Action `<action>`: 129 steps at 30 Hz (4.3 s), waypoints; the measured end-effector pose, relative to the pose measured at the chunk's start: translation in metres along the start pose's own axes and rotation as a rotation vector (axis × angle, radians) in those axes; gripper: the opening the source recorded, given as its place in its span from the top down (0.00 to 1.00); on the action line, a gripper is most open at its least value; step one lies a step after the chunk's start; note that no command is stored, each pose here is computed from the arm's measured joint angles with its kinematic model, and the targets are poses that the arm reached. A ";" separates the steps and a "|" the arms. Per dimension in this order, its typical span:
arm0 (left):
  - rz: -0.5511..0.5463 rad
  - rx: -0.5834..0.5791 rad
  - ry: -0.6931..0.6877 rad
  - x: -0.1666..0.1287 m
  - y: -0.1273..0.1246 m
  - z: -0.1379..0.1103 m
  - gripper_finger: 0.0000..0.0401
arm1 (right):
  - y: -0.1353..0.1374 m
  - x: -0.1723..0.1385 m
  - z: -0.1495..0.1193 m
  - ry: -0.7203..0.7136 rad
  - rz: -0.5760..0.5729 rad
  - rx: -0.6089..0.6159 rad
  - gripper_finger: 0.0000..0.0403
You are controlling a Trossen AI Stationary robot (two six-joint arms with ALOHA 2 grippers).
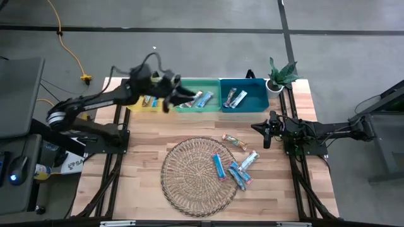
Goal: Pick and place Granola Bars by type
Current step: Put the yellow granola bar into the green bin
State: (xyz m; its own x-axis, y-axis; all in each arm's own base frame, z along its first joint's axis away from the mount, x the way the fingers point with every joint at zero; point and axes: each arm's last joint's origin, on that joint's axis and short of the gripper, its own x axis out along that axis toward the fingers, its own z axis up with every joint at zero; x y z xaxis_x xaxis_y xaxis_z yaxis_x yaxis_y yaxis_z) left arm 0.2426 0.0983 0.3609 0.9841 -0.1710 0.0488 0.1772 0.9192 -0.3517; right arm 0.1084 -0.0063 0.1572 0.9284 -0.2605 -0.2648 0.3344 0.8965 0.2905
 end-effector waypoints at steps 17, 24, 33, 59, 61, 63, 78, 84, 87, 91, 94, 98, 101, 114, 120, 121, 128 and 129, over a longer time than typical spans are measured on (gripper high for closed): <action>-0.146 0.181 -0.069 -0.073 -0.072 -0.055 0.98 | 0.000 0.000 0.000 0.000 0.000 0.000 1.00; -0.042 0.229 -0.028 -0.070 -0.074 -0.096 0.99 | 0.000 0.000 0.000 0.000 0.000 0.000 1.00; 0.008 0.252 -0.048 -0.072 -0.071 -0.132 1.00 | 0.000 0.000 0.000 0.000 0.001 0.000 1.00; -0.004 0.254 -0.294 -0.127 -0.061 -0.184 1.00 | 0.000 0.000 0.000 0.001 0.000 0.000 1.00; -0.001 0.259 -0.303 -0.128 -0.060 -0.185 1.00 | 0.000 0.000 0.000 0.000 0.001 0.000 1.00; 0.005 0.270 -0.290 -0.129 -0.060 -0.187 1.00 | 0.000 0.000 0.000 0.000 0.001 0.000 1.00; 0.059 0.417 -0.104 -0.125 -0.053 -0.204 1.00 | 0.000 0.000 0.000 0.000 0.001 0.000 1.00; 0.147 0.402 -0.052 -0.125 -0.048 -0.209 1.00 | 0.000 0.000 0.000 0.001 0.001 0.000 1.00; 0.158 0.391 -0.043 -0.125 -0.047 -0.210 1.00 | 0.000 0.000 0.000 0.000 0.000 0.000 1.00; 0.163 0.391 -0.043 -0.125 -0.047 -0.210 1.00 | 0.000 0.000 0.000 0.000 0.000 0.000 1.00; 0.199 0.389 -0.024 -0.125 -0.045 -0.212 1.00 | 0.000 0.000 0.000 0.000 0.001 0.000 1.00; 0.281 0.385 0.010 -0.126 -0.042 -0.215 1.00 | 0.000 0.000 0.000 -0.002 0.003 0.060 1.00; 0.340 0.384 0.029 -0.127 -0.039 -0.217 1.00 | 0.001 0.000 0.001 -0.013 0.008 0.075 1.00; 0.354 0.358 0.045 -0.127 -0.038 -0.219 1.00 | 0.018 -0.010 0.037 -0.151 0.220 -0.219 1.00; 0.354 0.358 0.045 -0.127 -0.039 -0.219 1.00 | 0.025 -0.016 0.061 -0.139 0.209 -0.296 1.00; 0.354 0.358 0.045 -0.127 -0.039 -0.219 1.00 | 0.027 -0.017 0.066 -0.125 0.205 -0.306 1.00; 0.354 0.358 0.045 -0.127 -0.039 -0.219 1.00 | 0.039 -0.018 0.096 0.068 0.167 -0.350 1.00; 0.353 0.358 0.045 -0.127 -0.039 -0.219 1.00 | 0.041 -0.017 0.100 0.091 0.165 -0.355 1.00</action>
State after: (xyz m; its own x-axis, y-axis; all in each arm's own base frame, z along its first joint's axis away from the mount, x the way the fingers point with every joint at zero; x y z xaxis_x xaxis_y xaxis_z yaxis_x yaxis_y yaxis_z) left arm 0.1075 0.0068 0.1632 0.9846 0.1648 -0.0583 -0.1648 0.9863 0.0034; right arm 0.1226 -0.0009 0.2650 0.9416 -0.0838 -0.3261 0.0904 0.9959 0.0050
